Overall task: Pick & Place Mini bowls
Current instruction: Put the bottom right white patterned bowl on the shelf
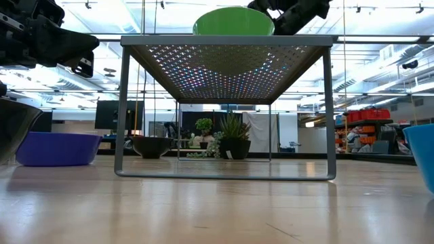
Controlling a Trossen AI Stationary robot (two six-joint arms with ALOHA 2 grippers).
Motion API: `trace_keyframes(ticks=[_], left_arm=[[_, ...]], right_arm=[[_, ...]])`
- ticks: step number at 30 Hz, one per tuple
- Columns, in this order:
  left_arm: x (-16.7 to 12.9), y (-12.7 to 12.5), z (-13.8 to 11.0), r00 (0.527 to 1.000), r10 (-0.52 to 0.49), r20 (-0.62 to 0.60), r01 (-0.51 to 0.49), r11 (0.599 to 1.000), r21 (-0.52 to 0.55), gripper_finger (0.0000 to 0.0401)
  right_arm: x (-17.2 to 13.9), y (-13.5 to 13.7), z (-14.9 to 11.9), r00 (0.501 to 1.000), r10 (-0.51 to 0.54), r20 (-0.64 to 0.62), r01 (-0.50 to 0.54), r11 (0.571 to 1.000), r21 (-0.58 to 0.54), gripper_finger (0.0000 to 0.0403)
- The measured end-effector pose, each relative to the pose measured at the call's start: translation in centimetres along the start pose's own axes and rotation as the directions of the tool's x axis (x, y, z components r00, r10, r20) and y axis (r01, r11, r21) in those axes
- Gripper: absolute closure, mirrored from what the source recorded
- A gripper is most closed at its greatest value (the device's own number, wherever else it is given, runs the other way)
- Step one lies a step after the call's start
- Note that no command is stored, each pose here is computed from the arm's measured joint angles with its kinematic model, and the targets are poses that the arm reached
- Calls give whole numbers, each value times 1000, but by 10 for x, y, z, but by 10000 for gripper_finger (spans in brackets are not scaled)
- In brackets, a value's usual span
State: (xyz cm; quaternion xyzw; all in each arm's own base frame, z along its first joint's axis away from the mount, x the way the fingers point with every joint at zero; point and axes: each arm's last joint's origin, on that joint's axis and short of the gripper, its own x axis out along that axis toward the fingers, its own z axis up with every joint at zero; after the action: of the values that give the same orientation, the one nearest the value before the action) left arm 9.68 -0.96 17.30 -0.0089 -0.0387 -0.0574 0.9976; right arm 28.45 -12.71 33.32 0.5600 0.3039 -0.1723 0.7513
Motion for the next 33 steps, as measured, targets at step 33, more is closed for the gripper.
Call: trace_keyframes(ticks=[33], left_arm=[[0, 0, 0, 1000, 0, 0, 0, 1000, 0, 371]], right_arm=[[24, -15, 2, 991, -114, -68, 119, 990, 80, 399]])
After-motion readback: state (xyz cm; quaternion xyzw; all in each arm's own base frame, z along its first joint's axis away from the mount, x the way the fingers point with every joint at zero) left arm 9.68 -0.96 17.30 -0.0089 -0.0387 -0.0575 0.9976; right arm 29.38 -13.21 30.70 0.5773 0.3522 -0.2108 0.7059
